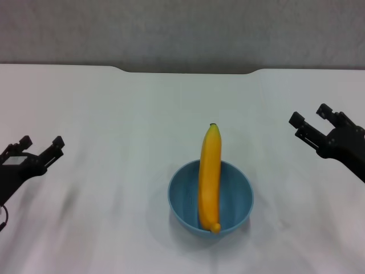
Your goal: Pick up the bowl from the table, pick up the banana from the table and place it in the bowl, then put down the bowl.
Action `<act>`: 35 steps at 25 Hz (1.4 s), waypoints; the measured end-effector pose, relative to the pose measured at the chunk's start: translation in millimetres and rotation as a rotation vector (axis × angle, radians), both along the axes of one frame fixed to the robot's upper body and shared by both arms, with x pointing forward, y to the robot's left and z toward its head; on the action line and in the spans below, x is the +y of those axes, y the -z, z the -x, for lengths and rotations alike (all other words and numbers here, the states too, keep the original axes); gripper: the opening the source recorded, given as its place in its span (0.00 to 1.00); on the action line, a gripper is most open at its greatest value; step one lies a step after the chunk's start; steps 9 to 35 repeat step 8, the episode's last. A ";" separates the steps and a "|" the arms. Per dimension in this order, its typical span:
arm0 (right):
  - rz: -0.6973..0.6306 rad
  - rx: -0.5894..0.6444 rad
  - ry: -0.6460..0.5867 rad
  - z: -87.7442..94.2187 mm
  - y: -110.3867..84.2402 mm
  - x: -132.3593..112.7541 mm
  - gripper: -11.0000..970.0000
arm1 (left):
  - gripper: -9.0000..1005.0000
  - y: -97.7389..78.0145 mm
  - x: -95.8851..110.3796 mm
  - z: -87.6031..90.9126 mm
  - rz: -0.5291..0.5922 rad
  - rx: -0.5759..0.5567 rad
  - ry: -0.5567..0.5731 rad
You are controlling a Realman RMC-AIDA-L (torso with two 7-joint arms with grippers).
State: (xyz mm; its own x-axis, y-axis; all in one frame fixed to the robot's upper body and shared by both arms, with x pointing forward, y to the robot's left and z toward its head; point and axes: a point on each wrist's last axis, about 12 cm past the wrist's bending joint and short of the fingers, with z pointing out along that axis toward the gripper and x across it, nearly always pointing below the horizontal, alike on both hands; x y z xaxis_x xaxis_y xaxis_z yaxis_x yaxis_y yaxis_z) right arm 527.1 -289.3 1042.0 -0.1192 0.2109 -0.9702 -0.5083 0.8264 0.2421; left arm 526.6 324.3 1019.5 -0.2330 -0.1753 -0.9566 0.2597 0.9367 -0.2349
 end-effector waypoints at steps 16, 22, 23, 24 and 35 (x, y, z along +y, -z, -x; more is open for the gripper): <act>0.049 0.114 0.028 -1.6 17.5 1.1 0.89 | 0.87 9.3 -8.8 1.5 -0.023 0.030 0.025; 0.049 0.114 0.028 -1.6 17.5 1.1 0.89 | 0.87 9.3 -8.8 1.5 -0.023 0.030 0.025; 0.049 0.114 0.028 -1.6 17.5 1.1 0.89 | 0.87 9.3 -8.8 1.5 -0.023 0.030 0.025; 0.049 0.114 0.028 -1.6 17.5 1.1 0.89 | 0.87 9.3 -8.8 1.5 -0.023 0.030 0.025; 0.049 0.114 0.028 -1.6 17.5 1.1 0.89 | 0.87 9.3 -8.8 1.5 -0.023 0.030 0.025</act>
